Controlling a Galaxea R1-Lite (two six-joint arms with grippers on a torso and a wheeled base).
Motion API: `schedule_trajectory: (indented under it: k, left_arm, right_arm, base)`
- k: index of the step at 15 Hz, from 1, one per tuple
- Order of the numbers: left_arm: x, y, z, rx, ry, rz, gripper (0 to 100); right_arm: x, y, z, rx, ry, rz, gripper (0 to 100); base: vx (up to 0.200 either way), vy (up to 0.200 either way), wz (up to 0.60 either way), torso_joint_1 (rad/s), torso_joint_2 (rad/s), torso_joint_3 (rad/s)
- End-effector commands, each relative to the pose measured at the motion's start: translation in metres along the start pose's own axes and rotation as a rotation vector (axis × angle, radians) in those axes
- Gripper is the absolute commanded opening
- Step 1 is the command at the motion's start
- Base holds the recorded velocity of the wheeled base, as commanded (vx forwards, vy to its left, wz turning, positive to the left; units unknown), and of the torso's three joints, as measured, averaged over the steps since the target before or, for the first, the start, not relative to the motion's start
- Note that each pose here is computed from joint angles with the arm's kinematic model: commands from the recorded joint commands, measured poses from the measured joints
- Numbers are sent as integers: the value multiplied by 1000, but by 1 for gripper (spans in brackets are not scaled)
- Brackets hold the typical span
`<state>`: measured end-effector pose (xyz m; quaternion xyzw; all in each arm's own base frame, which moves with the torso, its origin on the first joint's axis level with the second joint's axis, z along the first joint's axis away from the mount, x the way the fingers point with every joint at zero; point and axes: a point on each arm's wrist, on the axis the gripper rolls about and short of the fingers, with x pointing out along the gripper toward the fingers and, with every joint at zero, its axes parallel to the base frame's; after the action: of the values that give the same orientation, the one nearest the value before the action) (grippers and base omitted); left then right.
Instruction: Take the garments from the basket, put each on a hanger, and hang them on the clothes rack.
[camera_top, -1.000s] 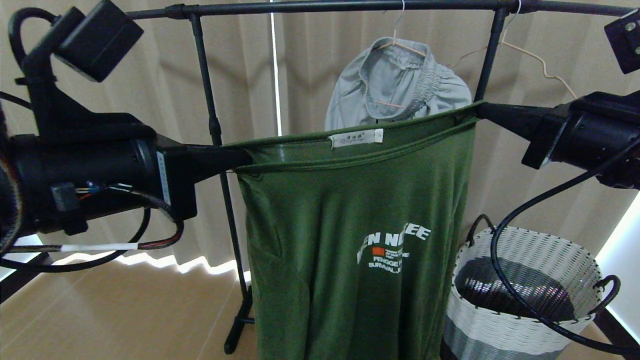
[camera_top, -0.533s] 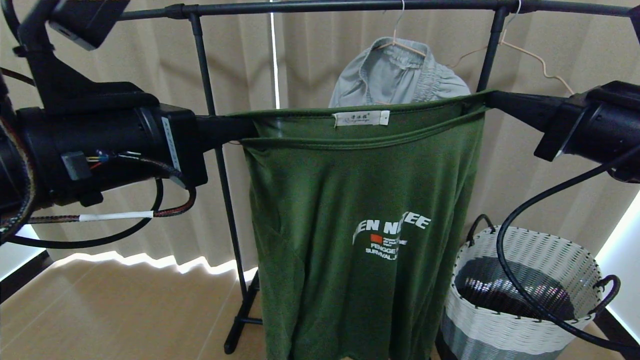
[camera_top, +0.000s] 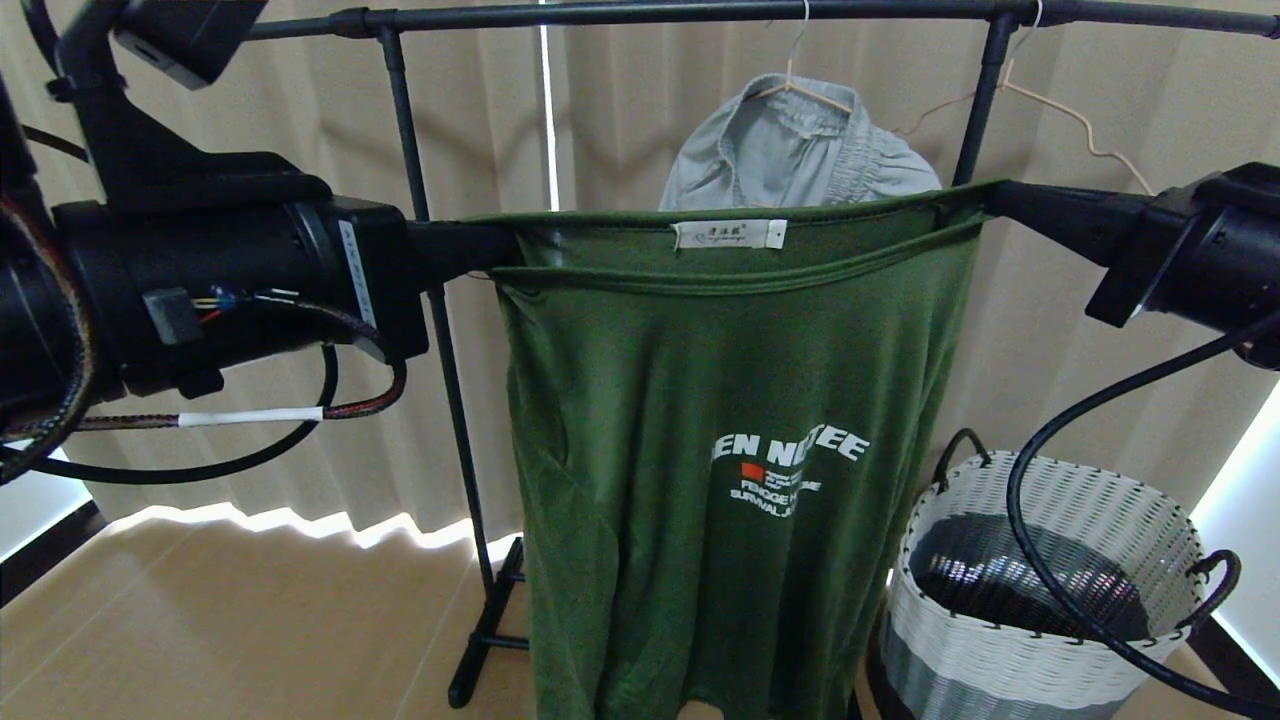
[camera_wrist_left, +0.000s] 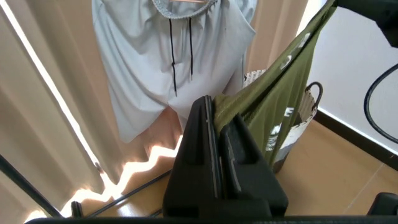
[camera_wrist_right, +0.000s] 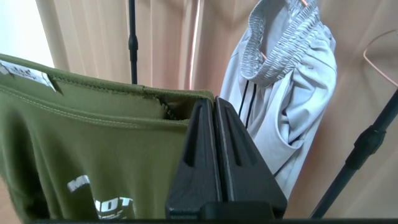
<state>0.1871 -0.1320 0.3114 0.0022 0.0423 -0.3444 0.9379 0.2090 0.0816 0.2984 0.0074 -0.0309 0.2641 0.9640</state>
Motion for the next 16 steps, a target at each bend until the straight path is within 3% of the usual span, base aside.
schedule_trajectory:
  k: [1,9,10,16]
  left_arm:
    - [1,0,-3,-1,12,2,0]
    - [1,0,-6,1,21,4,0]
    - [0,0,-8,0,27,4,0]
    - [3,2,-12,2,44,47,0]
  right_arm:
    - [-1,0,-1,0,3,1,0]
    - [-1,0,-4,1,18,1,0]
    - [-1,0,-6,3,26,1,100]
    - [-2,1,-7,10,21,7,100]
  base:
    - [0,0,0,0,0,0]
    - [0,0,0,0,0,0]
    - [0,0,0,0,0,0]
    - [0,0,0,0,0,0]
